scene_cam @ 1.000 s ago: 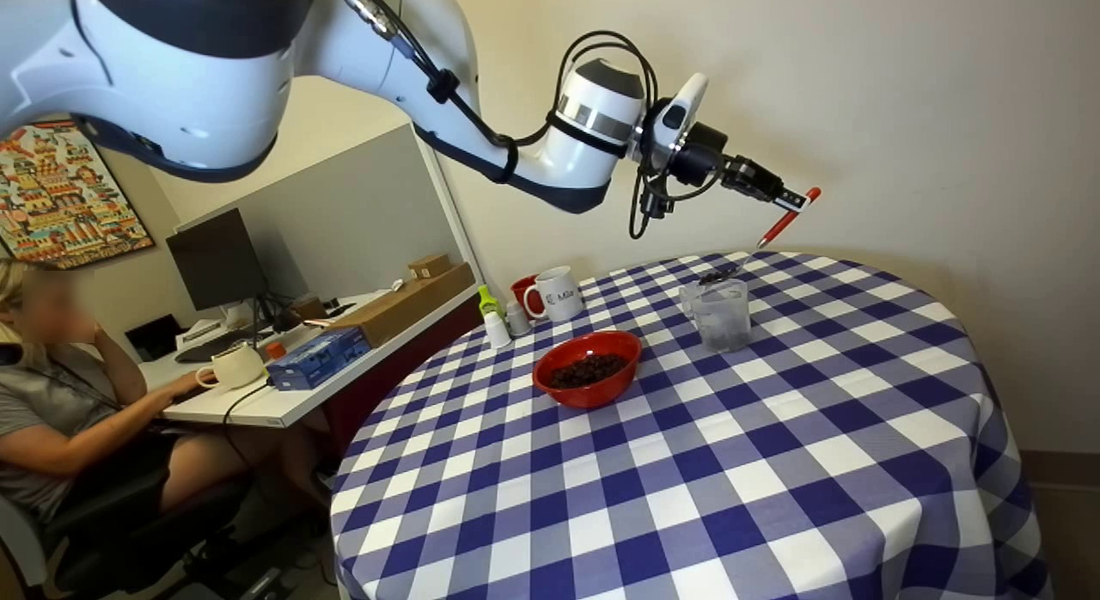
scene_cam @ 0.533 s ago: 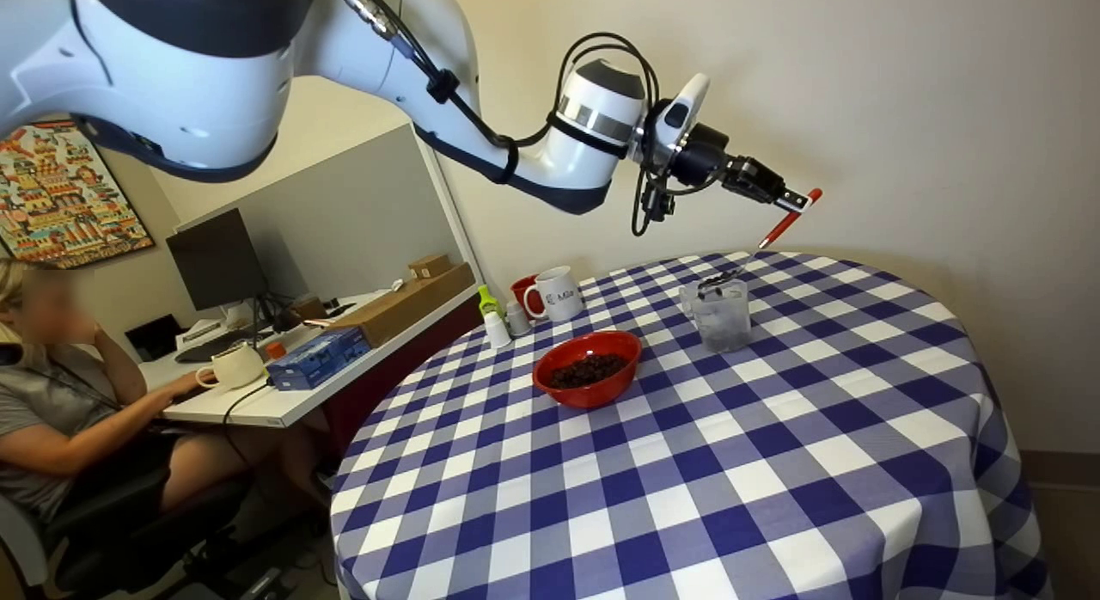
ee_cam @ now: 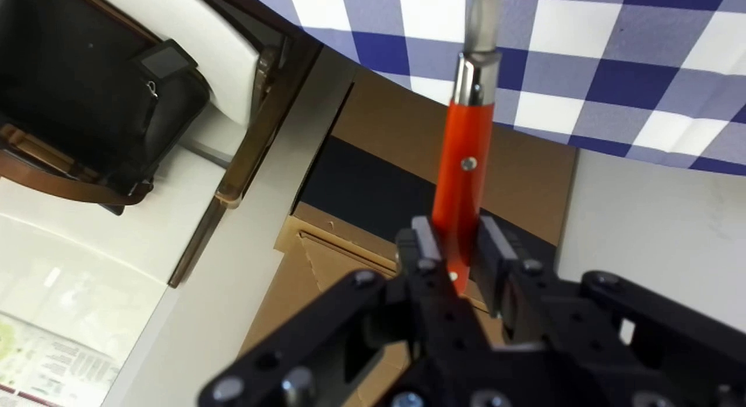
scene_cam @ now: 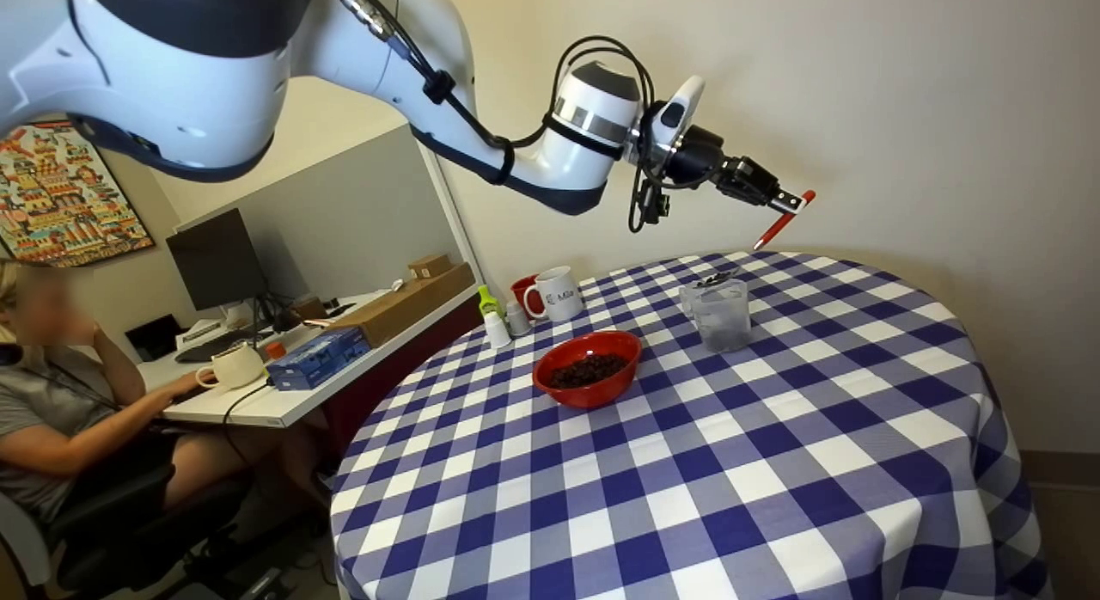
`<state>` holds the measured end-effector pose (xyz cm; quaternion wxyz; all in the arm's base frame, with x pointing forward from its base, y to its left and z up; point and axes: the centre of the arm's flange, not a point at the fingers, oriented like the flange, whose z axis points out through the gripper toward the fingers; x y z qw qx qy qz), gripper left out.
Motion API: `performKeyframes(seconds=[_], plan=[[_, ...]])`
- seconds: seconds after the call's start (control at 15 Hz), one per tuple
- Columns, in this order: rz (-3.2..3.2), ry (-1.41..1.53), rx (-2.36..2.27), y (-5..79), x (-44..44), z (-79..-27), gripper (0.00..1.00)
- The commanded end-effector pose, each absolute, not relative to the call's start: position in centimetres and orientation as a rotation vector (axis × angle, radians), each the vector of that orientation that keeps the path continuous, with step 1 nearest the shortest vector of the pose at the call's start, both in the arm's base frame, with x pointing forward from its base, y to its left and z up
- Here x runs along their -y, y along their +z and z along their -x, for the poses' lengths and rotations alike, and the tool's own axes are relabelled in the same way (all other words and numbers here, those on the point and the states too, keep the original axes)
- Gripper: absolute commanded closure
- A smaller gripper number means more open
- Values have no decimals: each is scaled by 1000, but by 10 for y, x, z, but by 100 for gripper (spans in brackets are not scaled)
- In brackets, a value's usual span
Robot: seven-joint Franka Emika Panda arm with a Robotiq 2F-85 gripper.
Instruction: Use the spoon to place contents from the red bowl into the clear jug.
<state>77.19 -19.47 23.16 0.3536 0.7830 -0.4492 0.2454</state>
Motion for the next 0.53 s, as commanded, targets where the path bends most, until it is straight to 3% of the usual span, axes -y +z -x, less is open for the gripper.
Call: performKeyframes(seconds=[0.0,0.47], plan=[[-2025,604,1114,245,190,-771,95],[-2018,513,1069,240,194,-770,95]])
